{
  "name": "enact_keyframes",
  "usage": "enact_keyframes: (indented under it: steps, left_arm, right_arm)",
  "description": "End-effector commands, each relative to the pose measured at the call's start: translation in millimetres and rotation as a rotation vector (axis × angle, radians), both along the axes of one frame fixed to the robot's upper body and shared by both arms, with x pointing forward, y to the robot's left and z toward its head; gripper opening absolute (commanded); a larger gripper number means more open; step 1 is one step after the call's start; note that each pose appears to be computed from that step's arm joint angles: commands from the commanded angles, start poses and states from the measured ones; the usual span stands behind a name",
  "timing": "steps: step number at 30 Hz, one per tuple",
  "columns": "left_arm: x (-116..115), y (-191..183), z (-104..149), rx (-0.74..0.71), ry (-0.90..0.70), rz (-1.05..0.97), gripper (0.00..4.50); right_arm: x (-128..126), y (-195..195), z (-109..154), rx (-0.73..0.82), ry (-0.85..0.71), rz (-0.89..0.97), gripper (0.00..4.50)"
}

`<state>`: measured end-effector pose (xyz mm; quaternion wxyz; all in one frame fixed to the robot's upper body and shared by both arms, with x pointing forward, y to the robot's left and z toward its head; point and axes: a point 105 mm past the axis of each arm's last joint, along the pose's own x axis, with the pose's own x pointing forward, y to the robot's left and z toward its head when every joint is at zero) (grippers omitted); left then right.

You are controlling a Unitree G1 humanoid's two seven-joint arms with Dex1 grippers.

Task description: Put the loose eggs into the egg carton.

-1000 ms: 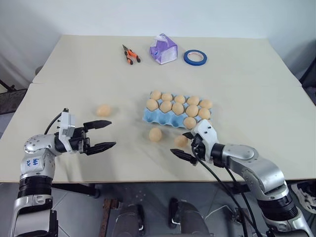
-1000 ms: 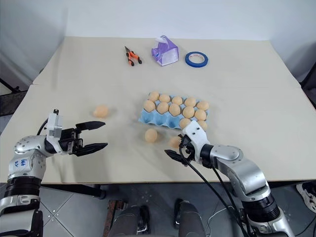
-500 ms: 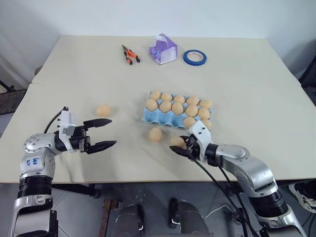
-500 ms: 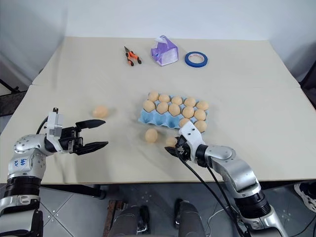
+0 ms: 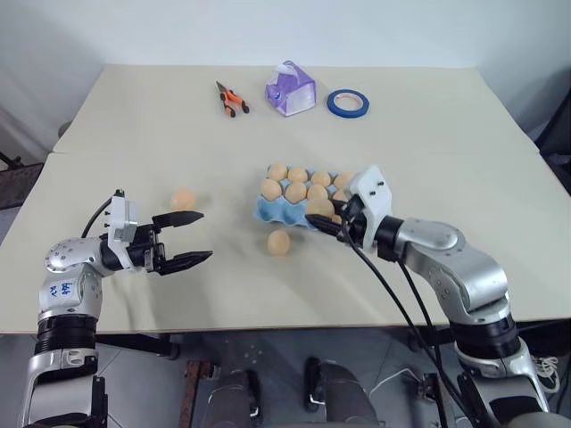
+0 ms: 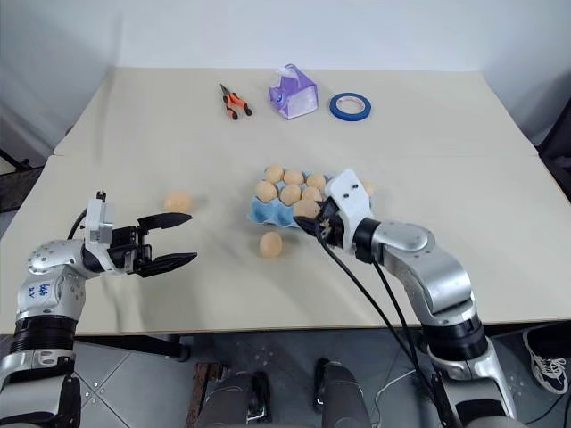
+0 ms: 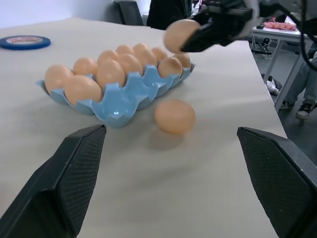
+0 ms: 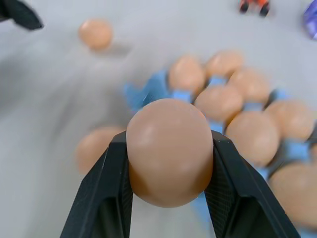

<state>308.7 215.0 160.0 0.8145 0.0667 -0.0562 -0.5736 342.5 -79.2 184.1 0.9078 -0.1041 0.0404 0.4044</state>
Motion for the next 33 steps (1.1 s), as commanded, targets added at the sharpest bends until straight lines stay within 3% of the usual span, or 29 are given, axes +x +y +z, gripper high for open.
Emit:
enact_keyframes:
  steps: [1,2,11,18,27,33]
  left_arm:
    - [0.1,2.0,11.2,-0.024,-0.053,0.003,4.50]
    - [0.1,2.0,11.5,-0.025,-0.054,0.003,4.50]
    - [-2.3,2.8,11.4,-0.031,-0.061,0.012,4.50]
    - [-1.6,2.6,11.9,-0.036,-0.063,0.014,4.50]
    - [-7.7,19.7,10.6,-0.038,-0.061,0.104,4.50]
    - [-23.1,37.7,-0.5,-0.001,-0.024,0.151,4.50]
  right_arm:
    - [12.0,-0.3,2.9,-0.014,-0.042,-0.024,1.51]
    - [13.2,-0.2,2.6,-0.015,-0.044,-0.023,1.51]
    - [12.8,3.4,3.7,-0.032,-0.057,0.016,4.46]
    - [3.5,-5.0,11.0,-0.044,-0.071,0.055,4.46]
    - [-62.6,-62.9,1.9,-0.043,-0.032,0.265,4.46]
    - [-83.0,-97.8,1.9,-0.005,-0.021,0.303,4.46]
